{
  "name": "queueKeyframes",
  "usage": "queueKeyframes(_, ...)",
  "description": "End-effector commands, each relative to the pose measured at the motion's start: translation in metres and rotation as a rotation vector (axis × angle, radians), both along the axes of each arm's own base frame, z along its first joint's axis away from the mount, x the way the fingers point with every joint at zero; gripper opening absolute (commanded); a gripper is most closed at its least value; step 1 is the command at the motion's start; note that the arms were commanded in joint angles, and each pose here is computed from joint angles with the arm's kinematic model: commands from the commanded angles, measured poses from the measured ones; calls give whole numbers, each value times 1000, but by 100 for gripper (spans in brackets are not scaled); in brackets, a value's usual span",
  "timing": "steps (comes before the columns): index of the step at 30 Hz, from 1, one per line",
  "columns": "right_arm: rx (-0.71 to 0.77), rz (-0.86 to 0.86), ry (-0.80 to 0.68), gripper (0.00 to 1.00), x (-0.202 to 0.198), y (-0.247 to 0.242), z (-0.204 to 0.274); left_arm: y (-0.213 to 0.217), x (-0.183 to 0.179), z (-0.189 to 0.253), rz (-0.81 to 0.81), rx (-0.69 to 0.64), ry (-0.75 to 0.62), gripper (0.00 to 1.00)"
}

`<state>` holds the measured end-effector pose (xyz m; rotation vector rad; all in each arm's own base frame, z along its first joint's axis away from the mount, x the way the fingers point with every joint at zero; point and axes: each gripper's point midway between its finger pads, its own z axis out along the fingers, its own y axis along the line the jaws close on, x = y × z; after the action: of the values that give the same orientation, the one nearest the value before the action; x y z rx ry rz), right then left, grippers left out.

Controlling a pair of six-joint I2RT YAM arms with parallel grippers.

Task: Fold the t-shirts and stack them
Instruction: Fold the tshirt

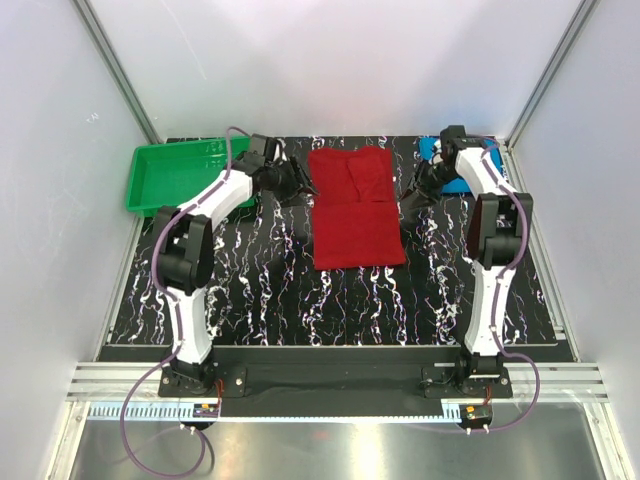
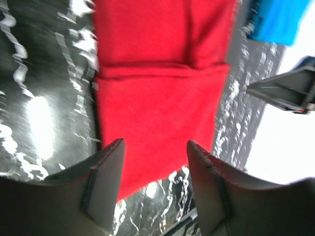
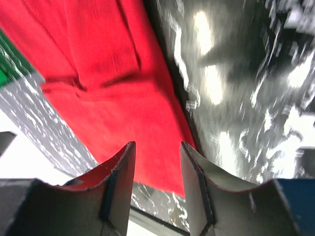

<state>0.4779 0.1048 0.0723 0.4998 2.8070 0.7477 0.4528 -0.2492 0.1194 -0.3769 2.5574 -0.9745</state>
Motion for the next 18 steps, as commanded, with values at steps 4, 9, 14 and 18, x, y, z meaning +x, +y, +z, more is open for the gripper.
queueKeyframes(4, 142, 59, -91, 45, -29, 42, 38, -55, -43, 14, -155, -129, -84, 47)
queueKeyframes(9, 215, 109, -24, 29, -57, 63, 27, -76, -74, -13, -207, -148, -20, 35)
queueKeyframes(14, 220, 180, 51, 15, -100, 61, 1, -67, -101, -44, -215, -99, 60, 34)
queueKeyframes(18, 129, 173, 79, 13, -118, 43, -15, -56, -113, -58, -232, -38, 97, 33)
